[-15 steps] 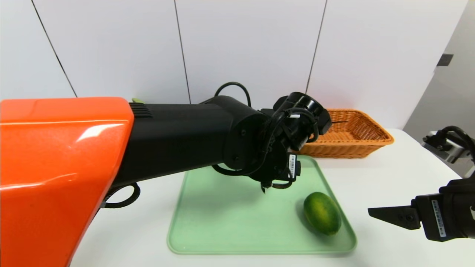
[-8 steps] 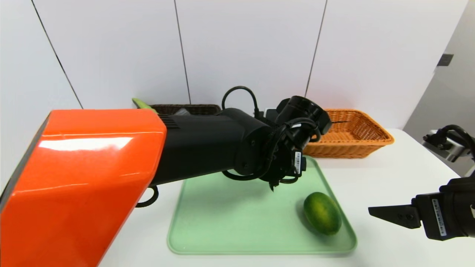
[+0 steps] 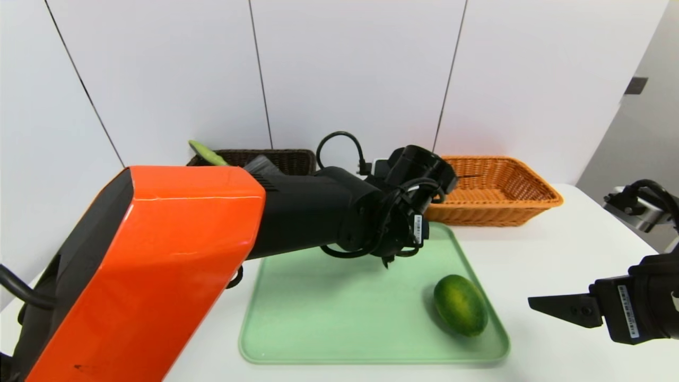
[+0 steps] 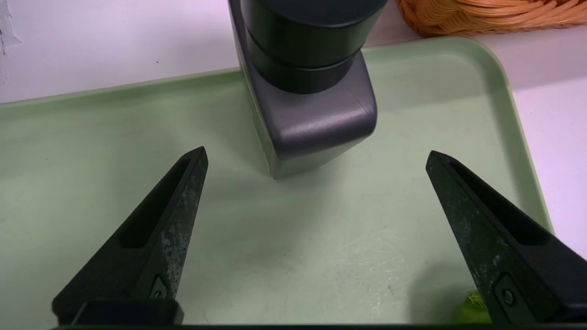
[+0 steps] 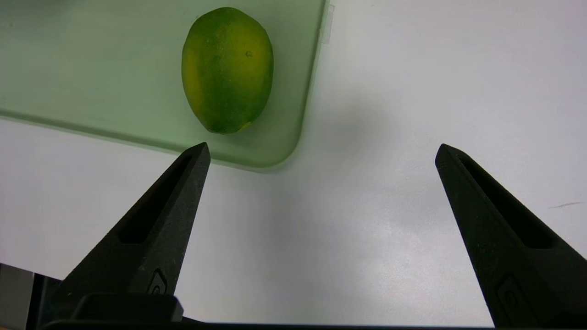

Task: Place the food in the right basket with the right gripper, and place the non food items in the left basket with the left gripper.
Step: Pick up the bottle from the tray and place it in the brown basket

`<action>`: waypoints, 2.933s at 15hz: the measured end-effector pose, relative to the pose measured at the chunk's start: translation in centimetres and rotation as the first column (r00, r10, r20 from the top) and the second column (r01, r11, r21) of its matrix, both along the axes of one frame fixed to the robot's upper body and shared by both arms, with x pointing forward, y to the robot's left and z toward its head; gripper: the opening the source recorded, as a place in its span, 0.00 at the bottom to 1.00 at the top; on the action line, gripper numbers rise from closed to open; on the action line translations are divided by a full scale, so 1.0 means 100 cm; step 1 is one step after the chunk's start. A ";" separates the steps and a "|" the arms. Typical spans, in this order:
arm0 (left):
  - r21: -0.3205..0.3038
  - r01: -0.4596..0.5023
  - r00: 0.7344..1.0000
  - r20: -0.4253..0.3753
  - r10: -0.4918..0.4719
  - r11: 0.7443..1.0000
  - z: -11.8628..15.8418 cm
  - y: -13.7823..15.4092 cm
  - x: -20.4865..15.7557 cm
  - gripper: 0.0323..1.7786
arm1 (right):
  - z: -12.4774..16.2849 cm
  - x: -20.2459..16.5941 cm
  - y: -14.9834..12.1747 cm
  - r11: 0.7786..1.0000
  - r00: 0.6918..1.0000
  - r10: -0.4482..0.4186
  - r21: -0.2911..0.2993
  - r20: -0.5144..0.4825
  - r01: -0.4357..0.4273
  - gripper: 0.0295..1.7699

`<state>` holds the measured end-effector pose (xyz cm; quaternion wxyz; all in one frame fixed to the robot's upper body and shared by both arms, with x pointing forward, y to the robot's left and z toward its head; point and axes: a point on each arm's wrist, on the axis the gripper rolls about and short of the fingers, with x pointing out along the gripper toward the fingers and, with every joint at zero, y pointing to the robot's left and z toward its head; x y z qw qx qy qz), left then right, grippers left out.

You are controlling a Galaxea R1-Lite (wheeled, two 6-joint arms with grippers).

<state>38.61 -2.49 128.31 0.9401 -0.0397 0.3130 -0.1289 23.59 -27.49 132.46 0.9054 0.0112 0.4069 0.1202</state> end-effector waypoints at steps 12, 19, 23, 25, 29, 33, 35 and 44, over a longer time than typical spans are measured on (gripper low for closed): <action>0.028 -0.078 0.994 0.078 0.076 0.997 -0.031 -0.011 0.018 0.95 | -0.001 0.005 0.001 0.998 1.000 -0.001 -0.060 0.012 0.001 0.96; 0.037 -0.088 0.994 0.075 0.085 0.995 -0.034 -0.008 0.022 0.55 | -0.001 0.007 0.002 0.998 1.000 0.000 -0.062 0.008 0.000 0.96; 0.037 -0.086 0.994 0.078 0.083 0.996 -0.033 -0.010 0.020 0.32 | -0.001 0.007 0.002 0.998 1.000 0.000 -0.062 0.007 0.000 0.96; 0.041 -0.096 0.992 0.087 0.092 0.995 -0.031 -0.010 0.019 0.32 | -0.001 0.007 0.002 0.998 1.000 0.000 -0.062 0.006 0.000 0.96; 0.050 -0.098 0.989 0.112 0.092 0.994 -0.018 -0.007 0.012 0.32 | -0.002 0.006 0.002 0.998 1.000 0.000 -0.062 0.003 0.001 0.96; 0.034 -0.053 0.988 0.147 0.047 0.998 0.013 -0.002 -0.010 0.32 | -0.002 0.005 0.002 0.998 1.000 0.001 -0.061 0.003 -0.001 0.96; 0.034 -0.028 0.984 0.177 0.021 0.999 0.034 0.005 -0.019 0.32 | -0.002 0.005 0.002 0.998 1.000 0.000 -0.059 0.006 0.001 0.96; -0.007 0.106 0.954 0.282 -0.100 0.994 0.113 0.058 -0.028 0.32 | 0.000 0.003 0.002 0.999 1.000 0.008 -0.047 0.023 -0.007 0.96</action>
